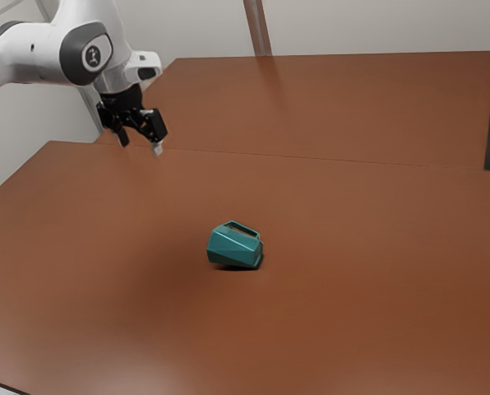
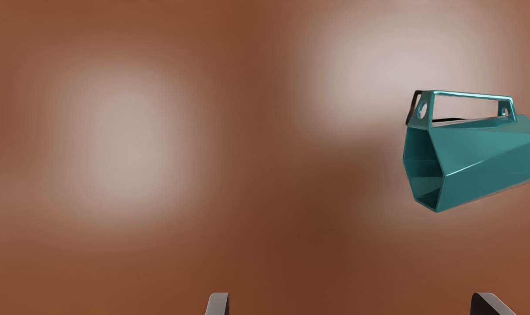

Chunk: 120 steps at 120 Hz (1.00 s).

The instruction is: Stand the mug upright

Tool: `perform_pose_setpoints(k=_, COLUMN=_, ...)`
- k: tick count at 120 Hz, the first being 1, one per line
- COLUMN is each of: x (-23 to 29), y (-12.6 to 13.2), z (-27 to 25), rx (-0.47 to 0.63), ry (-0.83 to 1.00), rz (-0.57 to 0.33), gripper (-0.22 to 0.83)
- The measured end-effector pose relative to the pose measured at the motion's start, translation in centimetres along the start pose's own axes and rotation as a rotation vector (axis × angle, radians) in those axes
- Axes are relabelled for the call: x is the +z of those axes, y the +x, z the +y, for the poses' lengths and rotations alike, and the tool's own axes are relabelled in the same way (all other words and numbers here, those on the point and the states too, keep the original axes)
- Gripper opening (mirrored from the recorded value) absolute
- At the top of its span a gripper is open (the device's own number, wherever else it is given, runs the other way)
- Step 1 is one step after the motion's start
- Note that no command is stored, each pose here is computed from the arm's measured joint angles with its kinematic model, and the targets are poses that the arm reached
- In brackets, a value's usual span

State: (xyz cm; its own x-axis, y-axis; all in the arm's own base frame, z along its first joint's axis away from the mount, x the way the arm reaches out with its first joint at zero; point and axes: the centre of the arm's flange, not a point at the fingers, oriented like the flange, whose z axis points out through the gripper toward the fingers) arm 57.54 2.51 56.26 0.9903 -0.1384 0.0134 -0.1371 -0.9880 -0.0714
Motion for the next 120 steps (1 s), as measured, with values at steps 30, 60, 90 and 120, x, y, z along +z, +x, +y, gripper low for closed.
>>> perform_pose_setpoints(k=30, x=0.8, y=-1.8, z=-1.4, rx=0.005, ry=-0.003, rz=0.058, gripper=0.62)
perform_pose_setpoints(k=60, x=6.7, y=-1.9, z=3.9, rx=0.024, ry=-0.17, rz=0.17, gripper=0.62)
perform_pose_setpoints(k=90, x=12.1, y=-2.5, z=5.2, rx=-0.245, ry=-0.41, rz=0.357, gripper=0.62)
perform_pose_setpoints(k=120, x=16.6, y=-3.6, z=7.8, rx=-0.491, ry=-0.565, rz=0.388, gripper=0.61)
